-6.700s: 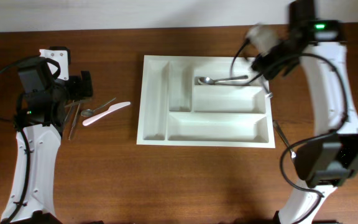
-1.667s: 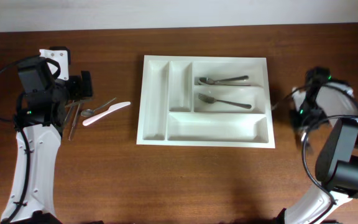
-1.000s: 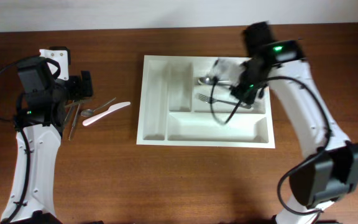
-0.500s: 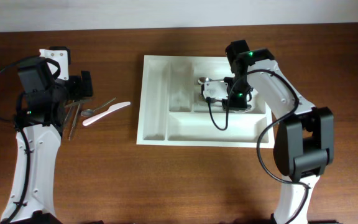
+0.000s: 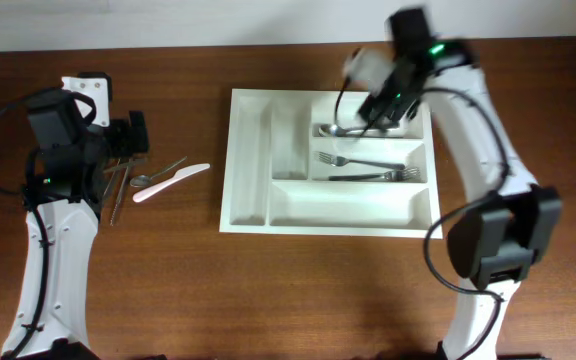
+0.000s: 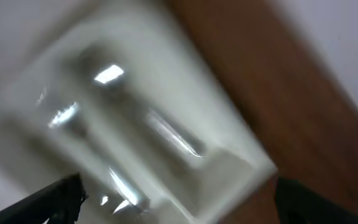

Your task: Pack container

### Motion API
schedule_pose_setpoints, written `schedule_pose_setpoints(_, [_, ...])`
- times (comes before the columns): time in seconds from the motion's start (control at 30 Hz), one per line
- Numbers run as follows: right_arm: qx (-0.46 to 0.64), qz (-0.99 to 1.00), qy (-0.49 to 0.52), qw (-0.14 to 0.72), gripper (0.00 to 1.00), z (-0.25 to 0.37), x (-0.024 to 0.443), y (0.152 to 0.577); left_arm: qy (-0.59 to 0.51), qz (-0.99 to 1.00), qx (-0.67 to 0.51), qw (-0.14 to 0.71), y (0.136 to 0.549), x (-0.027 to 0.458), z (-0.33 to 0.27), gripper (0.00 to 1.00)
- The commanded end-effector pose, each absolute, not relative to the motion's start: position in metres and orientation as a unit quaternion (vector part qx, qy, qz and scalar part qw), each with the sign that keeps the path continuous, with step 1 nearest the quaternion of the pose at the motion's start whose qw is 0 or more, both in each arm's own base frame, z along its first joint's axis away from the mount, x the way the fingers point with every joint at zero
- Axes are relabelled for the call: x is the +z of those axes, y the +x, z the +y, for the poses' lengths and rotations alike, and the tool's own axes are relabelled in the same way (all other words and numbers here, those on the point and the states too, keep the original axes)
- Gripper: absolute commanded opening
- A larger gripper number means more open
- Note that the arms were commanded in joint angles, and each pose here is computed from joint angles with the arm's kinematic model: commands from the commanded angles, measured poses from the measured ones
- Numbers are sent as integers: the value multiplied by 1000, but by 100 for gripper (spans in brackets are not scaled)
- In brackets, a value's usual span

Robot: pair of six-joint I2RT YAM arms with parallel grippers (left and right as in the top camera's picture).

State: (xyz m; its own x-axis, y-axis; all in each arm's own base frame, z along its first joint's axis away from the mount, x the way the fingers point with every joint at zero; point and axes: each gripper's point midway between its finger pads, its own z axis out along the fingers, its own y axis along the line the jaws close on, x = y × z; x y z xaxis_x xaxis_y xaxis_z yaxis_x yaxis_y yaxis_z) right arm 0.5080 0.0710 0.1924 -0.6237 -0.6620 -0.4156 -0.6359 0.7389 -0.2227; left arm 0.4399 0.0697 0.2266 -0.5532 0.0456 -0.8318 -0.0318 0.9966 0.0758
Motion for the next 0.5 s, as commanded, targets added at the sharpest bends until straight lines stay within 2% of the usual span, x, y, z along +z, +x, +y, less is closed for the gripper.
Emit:
schedule_pose_setpoints(0.0, [-3,937,-67,342,99,2,287,516,0,877,42,478,443,232,72,99])
schedule_pose_setpoints(0.03, [7,935,1,356,99,-20,302,515,0,877,29,480,443,232,67,99])
schedule_pose_setpoints(0.13, [45,923,103,367,99,-58,321,506,-3,890,-40,454,435,220,46,99])
schedule_pose_setpoints(0.27, [100,922,143,344,99,-86,316,490,10,900,-113,420,422,209,21,99])
schedule_pose_setpoints(0.37, [104,928,171,315,99,-106,302,477,-25,921,-100,376,408,190,28,99])
schedule_pose_setpoints(0.47, [100,927,187,309,99,-121,298,472,-149,934,-18,325,388,171,68,99])
